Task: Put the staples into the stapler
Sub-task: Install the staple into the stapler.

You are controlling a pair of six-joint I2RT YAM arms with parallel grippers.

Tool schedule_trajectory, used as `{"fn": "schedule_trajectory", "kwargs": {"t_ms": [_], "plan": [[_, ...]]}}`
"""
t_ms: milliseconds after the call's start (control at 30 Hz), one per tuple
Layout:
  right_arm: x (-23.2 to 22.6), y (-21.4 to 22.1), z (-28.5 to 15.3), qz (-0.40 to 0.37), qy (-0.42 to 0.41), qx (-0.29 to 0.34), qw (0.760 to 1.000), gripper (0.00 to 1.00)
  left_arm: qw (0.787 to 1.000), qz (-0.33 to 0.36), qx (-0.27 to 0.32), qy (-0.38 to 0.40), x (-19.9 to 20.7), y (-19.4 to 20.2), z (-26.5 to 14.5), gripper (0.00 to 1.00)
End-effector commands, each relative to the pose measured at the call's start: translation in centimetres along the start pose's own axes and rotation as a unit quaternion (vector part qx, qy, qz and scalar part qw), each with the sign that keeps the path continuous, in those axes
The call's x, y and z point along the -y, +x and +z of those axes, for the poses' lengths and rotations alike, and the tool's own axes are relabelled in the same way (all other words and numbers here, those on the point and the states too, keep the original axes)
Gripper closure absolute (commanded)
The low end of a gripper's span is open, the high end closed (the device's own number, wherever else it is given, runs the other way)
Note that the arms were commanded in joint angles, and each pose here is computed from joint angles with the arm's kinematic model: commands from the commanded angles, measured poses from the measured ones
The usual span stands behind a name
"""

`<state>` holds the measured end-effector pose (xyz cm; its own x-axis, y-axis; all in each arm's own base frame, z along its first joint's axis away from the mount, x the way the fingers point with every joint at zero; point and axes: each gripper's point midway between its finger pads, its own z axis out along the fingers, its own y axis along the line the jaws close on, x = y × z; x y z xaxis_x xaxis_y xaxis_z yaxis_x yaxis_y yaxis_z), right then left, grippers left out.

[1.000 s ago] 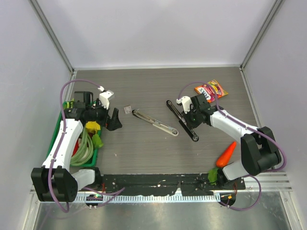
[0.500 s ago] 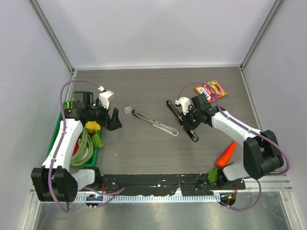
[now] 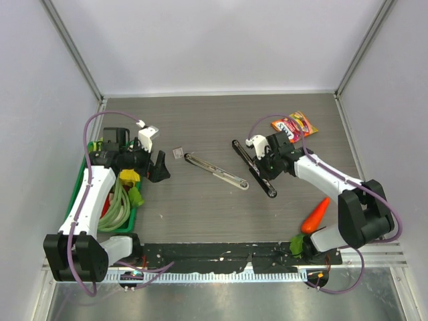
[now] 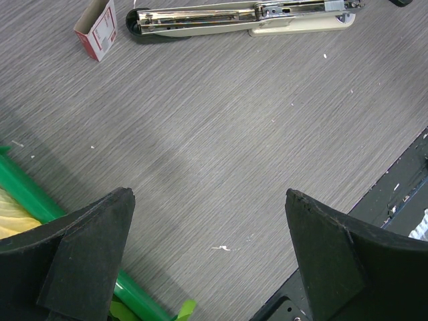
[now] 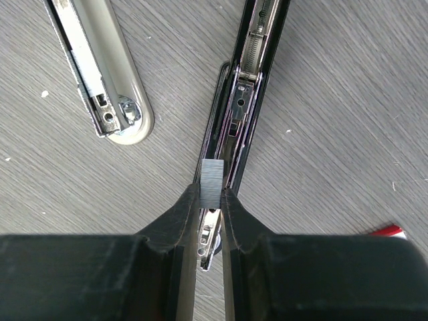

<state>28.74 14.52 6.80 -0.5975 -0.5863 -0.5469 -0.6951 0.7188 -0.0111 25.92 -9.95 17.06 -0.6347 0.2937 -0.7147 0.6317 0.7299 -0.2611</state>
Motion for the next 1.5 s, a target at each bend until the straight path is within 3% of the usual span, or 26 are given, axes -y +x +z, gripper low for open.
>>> {"fn": "schedule_trajectory", "kwargs": {"t_ms": [0, 1467], "plan": [[0.70, -1.21, -0.03, 0.000, 0.016, 0.010, 1.000, 0.99, 1.000, 0.011, 0.024, 0.003, 0.20, -1.04, -0.40, 0.00], [1.41, -0.87, -0.29, 0.029, 0.020, 0.008, 0.999, 0.99, 1.000, 0.006, 0.024, 0.005, 0.17, -1.00, -0.35, 0.00]]}}
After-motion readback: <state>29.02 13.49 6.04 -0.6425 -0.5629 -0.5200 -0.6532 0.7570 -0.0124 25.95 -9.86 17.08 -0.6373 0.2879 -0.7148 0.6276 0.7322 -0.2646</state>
